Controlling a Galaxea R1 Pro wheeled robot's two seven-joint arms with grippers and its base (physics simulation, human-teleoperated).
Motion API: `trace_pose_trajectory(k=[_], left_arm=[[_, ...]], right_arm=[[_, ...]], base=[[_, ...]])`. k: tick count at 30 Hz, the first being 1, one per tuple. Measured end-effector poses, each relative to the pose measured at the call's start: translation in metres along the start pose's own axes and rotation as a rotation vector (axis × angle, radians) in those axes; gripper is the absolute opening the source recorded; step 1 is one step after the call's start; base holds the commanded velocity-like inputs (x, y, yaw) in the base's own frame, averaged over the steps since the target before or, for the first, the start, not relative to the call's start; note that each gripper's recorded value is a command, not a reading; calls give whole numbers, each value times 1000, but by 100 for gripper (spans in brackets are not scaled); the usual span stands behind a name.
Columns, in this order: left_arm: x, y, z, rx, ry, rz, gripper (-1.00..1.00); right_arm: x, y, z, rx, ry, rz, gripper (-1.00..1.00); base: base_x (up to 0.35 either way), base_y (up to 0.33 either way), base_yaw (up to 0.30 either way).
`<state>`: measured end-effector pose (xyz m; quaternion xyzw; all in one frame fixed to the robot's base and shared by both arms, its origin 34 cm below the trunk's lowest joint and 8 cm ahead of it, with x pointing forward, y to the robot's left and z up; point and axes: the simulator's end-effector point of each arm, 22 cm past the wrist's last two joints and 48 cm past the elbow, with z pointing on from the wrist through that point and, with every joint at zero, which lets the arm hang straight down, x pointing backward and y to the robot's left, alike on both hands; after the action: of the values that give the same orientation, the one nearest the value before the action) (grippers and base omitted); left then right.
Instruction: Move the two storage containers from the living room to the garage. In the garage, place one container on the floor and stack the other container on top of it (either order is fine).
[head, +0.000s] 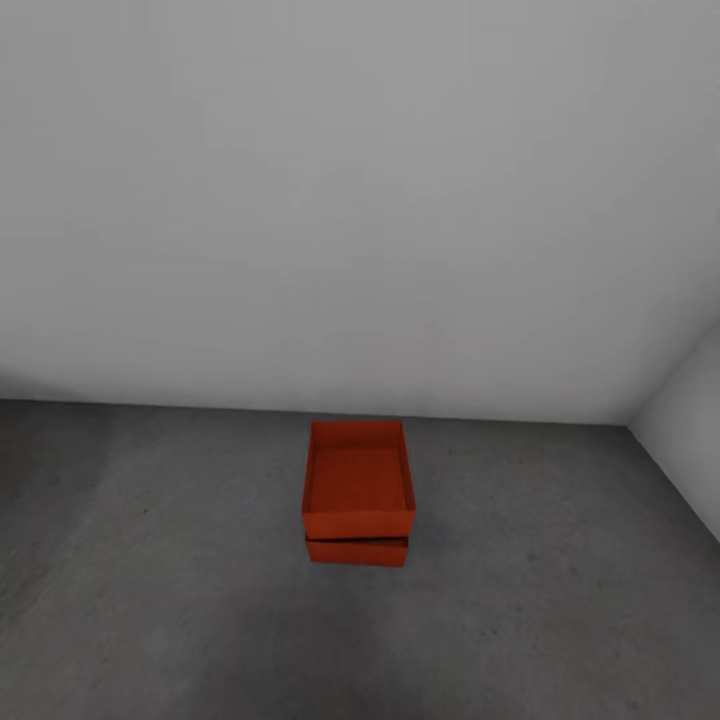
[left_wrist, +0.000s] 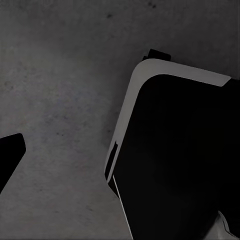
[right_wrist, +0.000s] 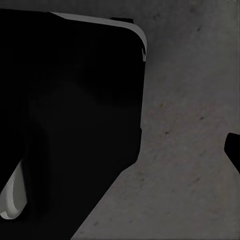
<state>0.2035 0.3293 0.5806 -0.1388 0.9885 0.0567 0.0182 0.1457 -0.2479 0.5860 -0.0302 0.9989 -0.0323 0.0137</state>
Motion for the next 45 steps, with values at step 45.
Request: trace_pose_trajectory(k=[45], left_arm=[[-28, -7, -6, 20, -69, -7, 100]], right_arm=[[-28, 3, -4, -2, -99, 9, 100]], base=[[0, 0, 0]])
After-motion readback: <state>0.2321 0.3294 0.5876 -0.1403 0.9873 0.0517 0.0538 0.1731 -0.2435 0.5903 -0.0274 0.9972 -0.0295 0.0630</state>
